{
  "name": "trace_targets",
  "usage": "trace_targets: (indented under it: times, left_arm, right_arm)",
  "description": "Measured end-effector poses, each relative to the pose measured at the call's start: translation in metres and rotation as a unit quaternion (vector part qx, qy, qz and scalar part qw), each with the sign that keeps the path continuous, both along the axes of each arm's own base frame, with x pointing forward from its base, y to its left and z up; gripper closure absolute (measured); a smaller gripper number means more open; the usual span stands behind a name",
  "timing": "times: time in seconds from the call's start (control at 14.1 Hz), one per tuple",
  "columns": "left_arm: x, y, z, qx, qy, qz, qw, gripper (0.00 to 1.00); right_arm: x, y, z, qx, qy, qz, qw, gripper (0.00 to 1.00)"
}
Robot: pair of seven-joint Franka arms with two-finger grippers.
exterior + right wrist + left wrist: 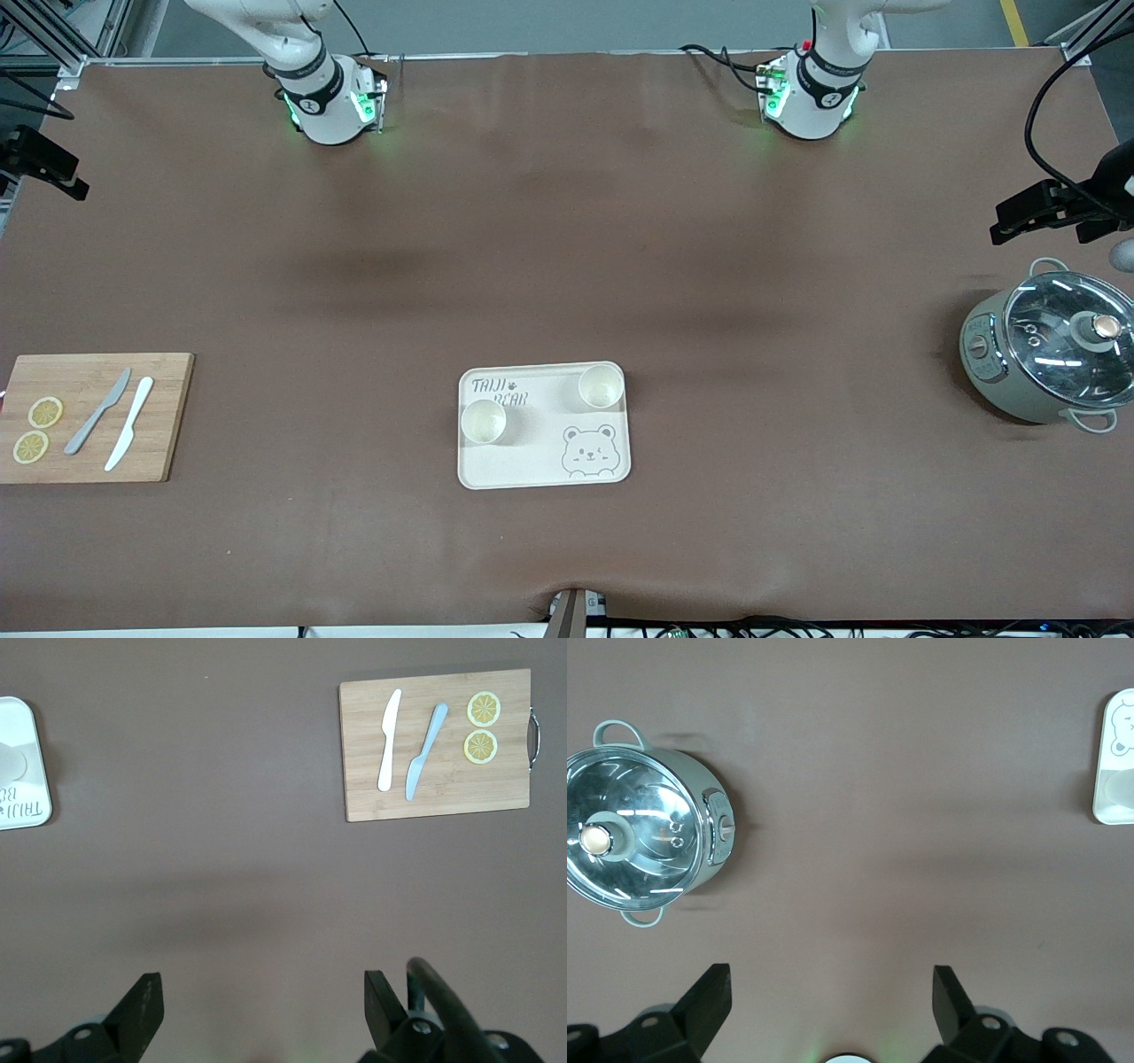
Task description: Place white IKEA cup upright on tray with both arms
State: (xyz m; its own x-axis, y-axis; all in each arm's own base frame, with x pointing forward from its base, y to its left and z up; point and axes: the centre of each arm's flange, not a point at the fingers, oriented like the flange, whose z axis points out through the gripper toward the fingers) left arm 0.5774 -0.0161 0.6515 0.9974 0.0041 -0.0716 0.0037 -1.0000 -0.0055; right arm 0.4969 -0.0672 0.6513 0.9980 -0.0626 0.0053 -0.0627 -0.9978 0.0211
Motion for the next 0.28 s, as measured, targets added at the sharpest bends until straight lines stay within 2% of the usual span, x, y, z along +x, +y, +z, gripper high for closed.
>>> trace_targets:
  times: [0.28]
  left_arm:
    - [0.0000, 0.0000, 0.0000, 0.000, 0.000, 0.000, 1.000, 0.00]
  right_arm:
    - [0.0022, -0.0003, -0.0044, 0.001, 0.004, 0.000, 1.000, 0.00]
